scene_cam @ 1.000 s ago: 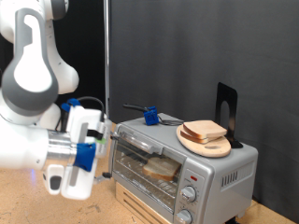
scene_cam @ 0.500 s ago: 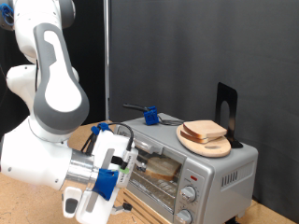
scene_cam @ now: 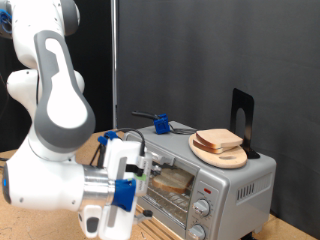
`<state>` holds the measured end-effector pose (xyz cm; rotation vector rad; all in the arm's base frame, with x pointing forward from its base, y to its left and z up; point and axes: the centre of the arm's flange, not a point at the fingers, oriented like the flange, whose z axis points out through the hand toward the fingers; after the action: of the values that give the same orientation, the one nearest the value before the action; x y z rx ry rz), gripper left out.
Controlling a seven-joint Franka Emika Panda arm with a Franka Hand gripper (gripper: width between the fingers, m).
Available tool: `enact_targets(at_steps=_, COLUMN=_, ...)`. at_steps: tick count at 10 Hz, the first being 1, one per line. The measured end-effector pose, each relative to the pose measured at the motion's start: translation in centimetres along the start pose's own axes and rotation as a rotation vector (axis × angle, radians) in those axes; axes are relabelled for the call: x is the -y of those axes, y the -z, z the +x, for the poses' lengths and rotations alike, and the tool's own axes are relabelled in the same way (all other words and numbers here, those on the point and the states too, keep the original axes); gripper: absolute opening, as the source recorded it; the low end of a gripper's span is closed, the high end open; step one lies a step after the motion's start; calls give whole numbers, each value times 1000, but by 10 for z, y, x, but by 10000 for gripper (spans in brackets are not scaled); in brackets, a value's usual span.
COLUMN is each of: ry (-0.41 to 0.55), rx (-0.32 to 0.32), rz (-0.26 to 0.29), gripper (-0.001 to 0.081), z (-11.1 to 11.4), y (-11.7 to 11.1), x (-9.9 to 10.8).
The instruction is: Make a piece of toast with the oven
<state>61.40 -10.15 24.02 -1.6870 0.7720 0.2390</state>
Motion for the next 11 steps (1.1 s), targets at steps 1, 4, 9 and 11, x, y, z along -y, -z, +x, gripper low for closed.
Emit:
enact_targets(at_steps=1, ry=4, rx=-6, rz=-7, gripper=800, z=10, y=-11, x=-2)
enact_targets(at_steps=4, ry=28, rx=-5, rz=-20, gripper=800, z=38, y=-31, x=-17)
enact_targets(at_steps=9, ry=38, rx=-69, rz=-4, gripper=800, z=72, y=-24, x=-42)
enact_targets(at_steps=11, ry=46, rx=-78, rz=21, gripper=800, z=82, y=-26, x=-38)
